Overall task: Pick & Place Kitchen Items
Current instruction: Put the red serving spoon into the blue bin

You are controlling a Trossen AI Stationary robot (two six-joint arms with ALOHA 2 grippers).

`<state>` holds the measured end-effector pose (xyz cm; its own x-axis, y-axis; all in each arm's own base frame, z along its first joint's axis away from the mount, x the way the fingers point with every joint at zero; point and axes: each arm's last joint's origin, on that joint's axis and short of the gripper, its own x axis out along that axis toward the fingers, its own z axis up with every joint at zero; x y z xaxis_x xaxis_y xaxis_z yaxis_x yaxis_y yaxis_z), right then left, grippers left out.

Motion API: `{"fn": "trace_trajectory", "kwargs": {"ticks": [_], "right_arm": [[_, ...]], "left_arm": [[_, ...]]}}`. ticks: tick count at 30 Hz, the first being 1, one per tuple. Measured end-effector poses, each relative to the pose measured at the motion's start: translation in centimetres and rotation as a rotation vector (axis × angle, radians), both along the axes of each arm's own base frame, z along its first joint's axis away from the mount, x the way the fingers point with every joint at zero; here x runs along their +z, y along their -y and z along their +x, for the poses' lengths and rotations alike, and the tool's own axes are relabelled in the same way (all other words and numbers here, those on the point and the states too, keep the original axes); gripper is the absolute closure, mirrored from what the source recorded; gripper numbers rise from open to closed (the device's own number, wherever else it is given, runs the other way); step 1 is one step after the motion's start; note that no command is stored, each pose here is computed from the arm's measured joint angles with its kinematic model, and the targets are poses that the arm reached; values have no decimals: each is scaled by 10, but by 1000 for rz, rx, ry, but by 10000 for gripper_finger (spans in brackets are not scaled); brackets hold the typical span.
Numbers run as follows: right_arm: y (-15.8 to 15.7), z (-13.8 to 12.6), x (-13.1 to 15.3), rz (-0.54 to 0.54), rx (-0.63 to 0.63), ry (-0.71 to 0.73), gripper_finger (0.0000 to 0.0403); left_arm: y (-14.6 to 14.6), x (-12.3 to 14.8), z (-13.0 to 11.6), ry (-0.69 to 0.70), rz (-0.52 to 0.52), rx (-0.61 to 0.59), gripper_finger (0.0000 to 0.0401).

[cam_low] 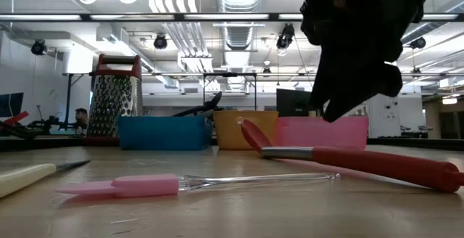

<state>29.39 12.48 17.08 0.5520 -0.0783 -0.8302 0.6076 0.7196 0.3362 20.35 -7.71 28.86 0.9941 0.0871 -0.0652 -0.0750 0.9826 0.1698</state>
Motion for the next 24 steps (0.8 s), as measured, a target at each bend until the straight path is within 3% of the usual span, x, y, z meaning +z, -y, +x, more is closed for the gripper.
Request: {"fn": "trace_trajectory", "kwargs": {"ticks": [8, 19, 24], "right_arm": [[-2, 6, -24, -8, 6, -33, 207], [-15, 40, -54, -51, 71, -139, 197], [-18, 46, -64, -98, 71, -253, 243]], "left_arm": [[0, 0, 0, -2, 1, 0, 206], [1, -2, 1, -14, 6, 0, 206], [1, -2, 1, -14, 6, 0, 206]]}}
